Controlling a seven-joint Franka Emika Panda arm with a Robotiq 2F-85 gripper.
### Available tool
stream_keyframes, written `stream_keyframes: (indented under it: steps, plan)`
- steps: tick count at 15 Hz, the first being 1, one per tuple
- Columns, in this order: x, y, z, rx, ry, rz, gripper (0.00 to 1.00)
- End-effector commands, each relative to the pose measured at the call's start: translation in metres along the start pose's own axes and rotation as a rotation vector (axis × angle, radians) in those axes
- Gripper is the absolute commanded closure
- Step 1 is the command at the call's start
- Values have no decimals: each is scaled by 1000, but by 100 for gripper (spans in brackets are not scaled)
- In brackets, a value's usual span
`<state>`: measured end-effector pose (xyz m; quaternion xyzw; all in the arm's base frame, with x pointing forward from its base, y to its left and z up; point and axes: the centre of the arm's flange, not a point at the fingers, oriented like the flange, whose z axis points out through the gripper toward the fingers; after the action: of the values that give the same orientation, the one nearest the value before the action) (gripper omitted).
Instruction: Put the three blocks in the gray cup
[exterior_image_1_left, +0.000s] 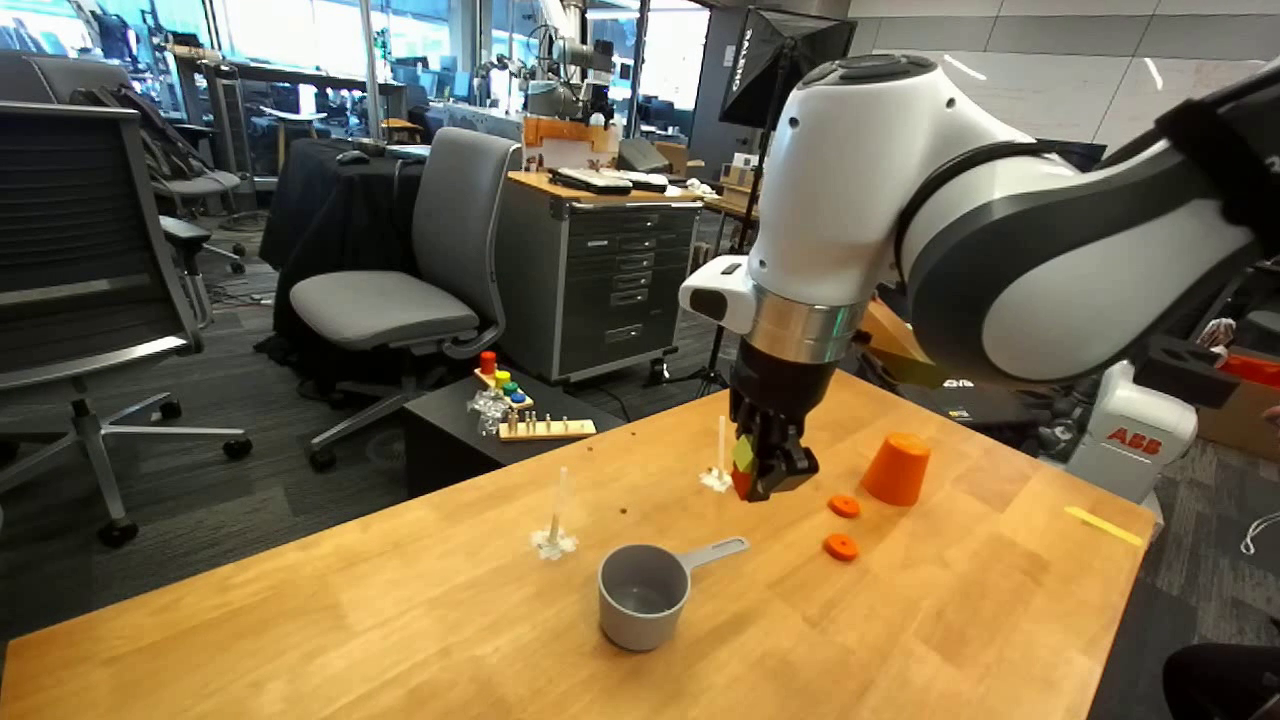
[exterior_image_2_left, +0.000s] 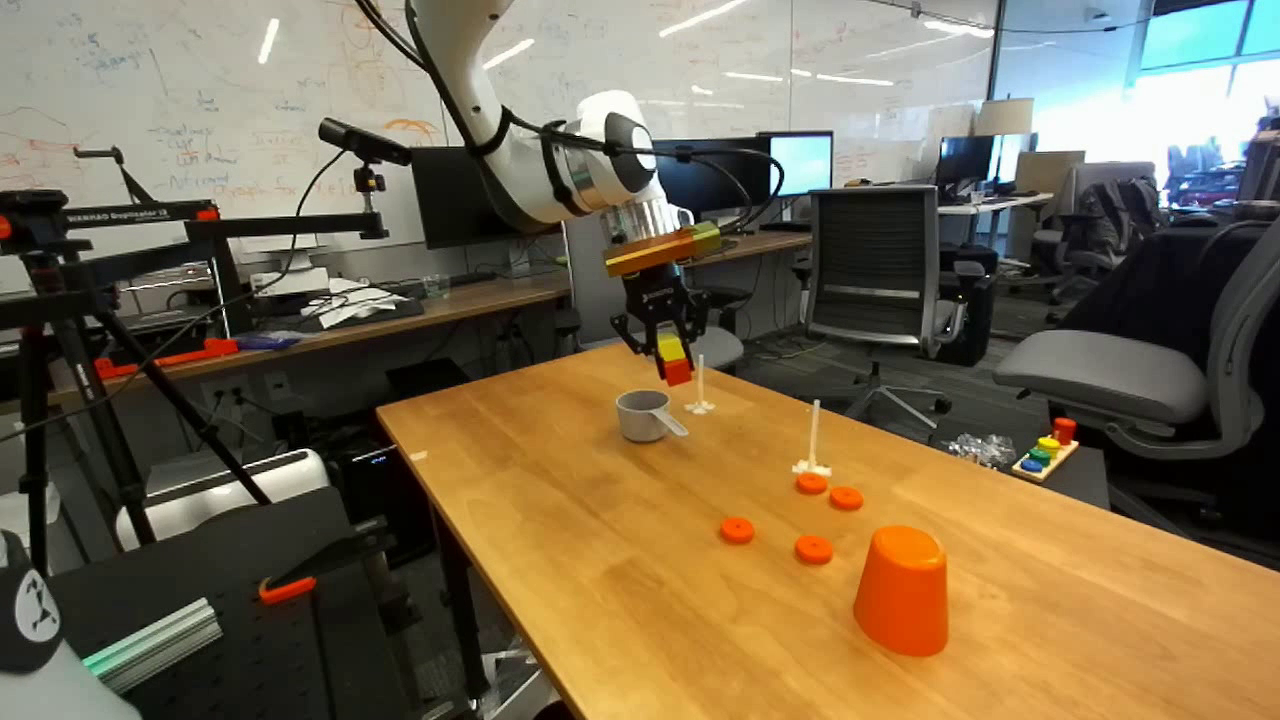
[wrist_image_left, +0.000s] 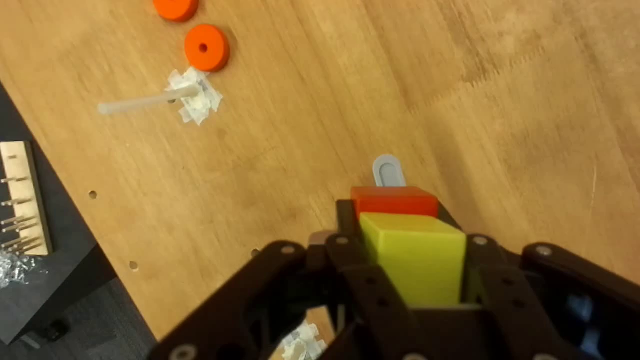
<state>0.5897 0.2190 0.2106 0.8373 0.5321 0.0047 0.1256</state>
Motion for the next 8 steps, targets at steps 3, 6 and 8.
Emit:
stream_keyframes:
  steps: [3,6,8]
  plan:
    - [56,8,-6,-9,-22,-32,87]
    - [79,5,1,-3,-42,-47,87]
    - [93,4,9,1,-55,-58,87]
